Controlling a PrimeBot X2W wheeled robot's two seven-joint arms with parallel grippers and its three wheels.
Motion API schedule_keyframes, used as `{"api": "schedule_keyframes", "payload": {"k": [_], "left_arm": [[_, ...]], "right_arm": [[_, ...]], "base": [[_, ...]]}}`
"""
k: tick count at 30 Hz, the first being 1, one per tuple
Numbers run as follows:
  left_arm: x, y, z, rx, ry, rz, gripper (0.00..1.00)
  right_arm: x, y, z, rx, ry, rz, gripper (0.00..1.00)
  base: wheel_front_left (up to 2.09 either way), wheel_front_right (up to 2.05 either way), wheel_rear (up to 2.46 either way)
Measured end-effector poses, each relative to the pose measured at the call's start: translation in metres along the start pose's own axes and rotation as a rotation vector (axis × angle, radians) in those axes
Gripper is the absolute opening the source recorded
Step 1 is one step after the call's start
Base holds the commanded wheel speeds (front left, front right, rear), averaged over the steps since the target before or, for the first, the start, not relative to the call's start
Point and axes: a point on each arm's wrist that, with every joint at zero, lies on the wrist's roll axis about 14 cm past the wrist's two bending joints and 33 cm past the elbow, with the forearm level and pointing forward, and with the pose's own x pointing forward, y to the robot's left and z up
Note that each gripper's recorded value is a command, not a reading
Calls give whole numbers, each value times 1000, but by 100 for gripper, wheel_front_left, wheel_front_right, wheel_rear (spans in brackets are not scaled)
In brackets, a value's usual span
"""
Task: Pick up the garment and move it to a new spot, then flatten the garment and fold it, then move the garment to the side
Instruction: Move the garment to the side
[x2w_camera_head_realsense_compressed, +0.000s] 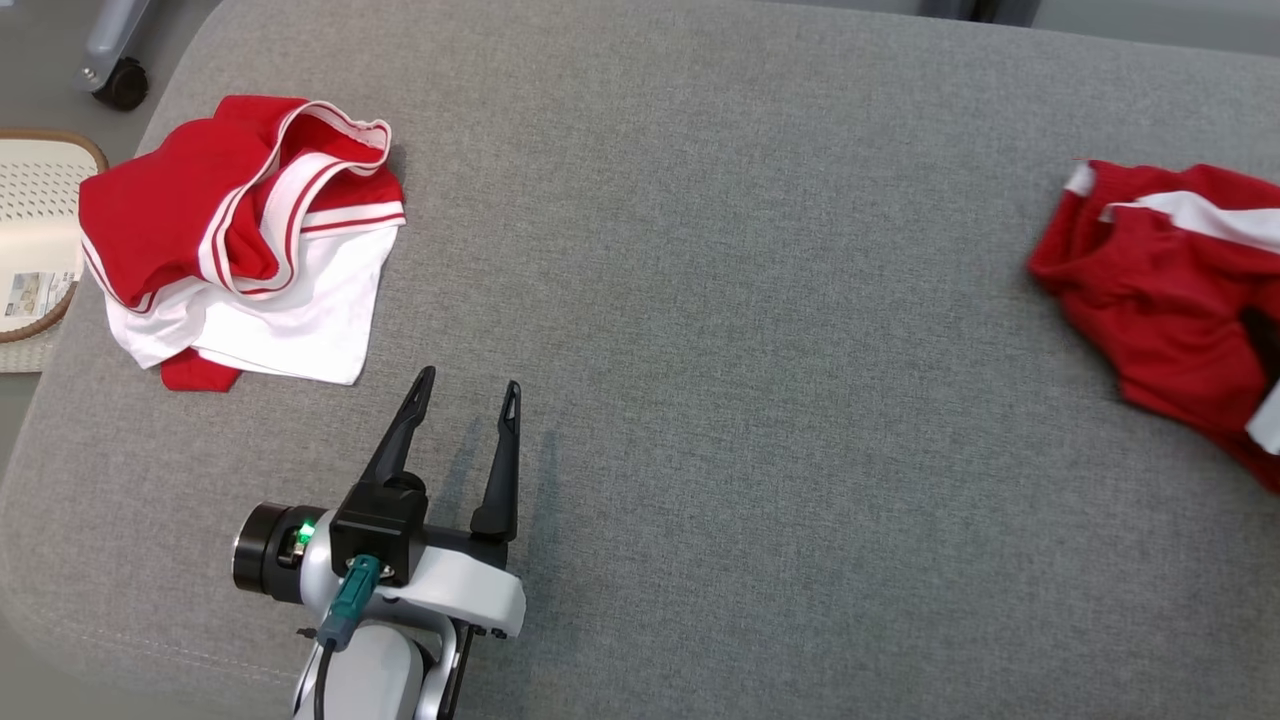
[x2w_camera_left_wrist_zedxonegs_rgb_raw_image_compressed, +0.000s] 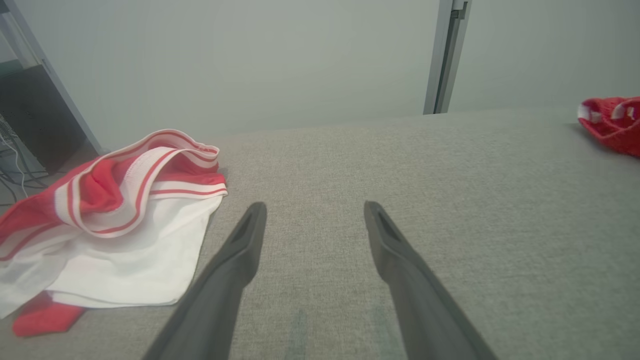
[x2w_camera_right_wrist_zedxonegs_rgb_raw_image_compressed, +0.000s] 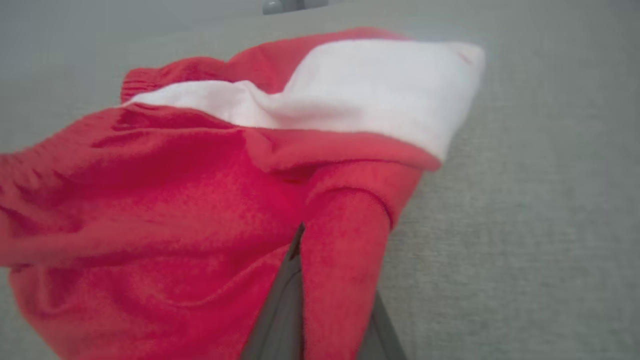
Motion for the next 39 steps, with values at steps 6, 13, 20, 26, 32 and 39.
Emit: {"api": "schedule_keyframes", "payload": {"k": [6,13,20,26,32,39], "left_arm": [[3,1,-4,-4,9,2,100],[7,1,-7,-2,16,2,100],[7,5,-10,1,26,13,100],[8,8,-15,5,39,20,100],[11,6,-19,8,50,11,100],[14,6,-22,16,55,7,100]], "right_arm": [[-14,-61,17,-195,28,-143,0],[-33,-115,32,-429,114,-274,0],[-51,-154,34,-585,215,-370,0],[-63,-181,31,-629,285,-444,0],[-74,-206,36,-635,318,-532,0],[-68,-206,36,-626,291,-538,0]], "base": [[0,0,0],[0,0,0],[0,0,0],[0,0,0],[0,0,0],[0,0,0]]}}
